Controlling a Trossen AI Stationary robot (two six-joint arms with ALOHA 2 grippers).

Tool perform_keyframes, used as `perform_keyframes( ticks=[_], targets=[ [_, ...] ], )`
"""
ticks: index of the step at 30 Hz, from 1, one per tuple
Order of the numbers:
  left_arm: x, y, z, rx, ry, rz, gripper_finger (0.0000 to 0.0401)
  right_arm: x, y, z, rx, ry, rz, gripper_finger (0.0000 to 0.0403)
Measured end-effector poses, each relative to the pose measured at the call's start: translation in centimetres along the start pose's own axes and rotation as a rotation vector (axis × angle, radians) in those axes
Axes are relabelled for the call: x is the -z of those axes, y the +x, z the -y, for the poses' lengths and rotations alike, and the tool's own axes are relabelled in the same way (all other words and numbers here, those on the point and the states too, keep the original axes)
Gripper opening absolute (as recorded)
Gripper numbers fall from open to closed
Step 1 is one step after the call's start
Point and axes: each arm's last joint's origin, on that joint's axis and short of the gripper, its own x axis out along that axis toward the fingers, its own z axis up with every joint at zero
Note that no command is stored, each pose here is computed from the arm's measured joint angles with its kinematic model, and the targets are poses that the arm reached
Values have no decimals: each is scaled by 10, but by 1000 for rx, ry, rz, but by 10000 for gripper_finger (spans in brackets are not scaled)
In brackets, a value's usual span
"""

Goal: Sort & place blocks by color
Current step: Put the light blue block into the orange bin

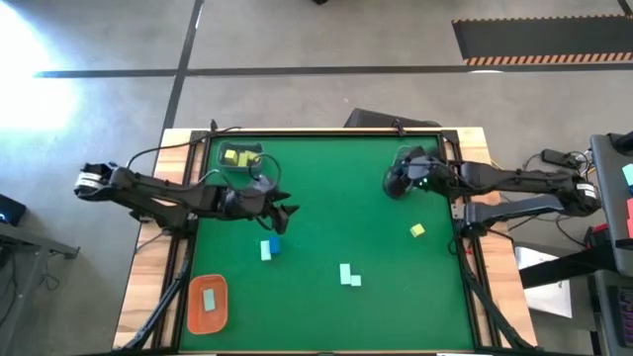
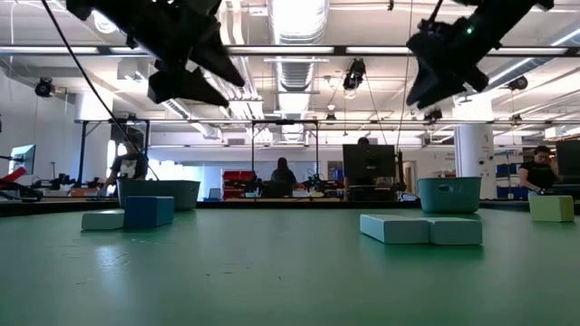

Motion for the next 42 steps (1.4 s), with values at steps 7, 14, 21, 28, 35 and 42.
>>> perform_keyframes(
  ticks=[7, 14, 21, 28, 35, 42],
  targets=[
    [10, 3, 14, -167, -86, -293, 233, 2, -8, -18, -51, -119, 68, 150],
    [26, 1, 33, -270, -193, -550, 233, 5, -9, -24, -61, -160, 73, 137],
    [44, 1, 43, -334, -307, -618, 199, 5, -9, -24, -57, -195, 75, 125],
    [64, 12, 41, -420, -299, -749, 120, 5, -9, -24, -59, -212, 75, 118],
    [73, 12, 35, -467, -265, -754, 36, 5, -9, -24, -59, -222, 75, 120],
    [81, 26, 36, -480, -243, -687, 3, 5, -9, -24, -59, -220, 74, 111]
  ],
)
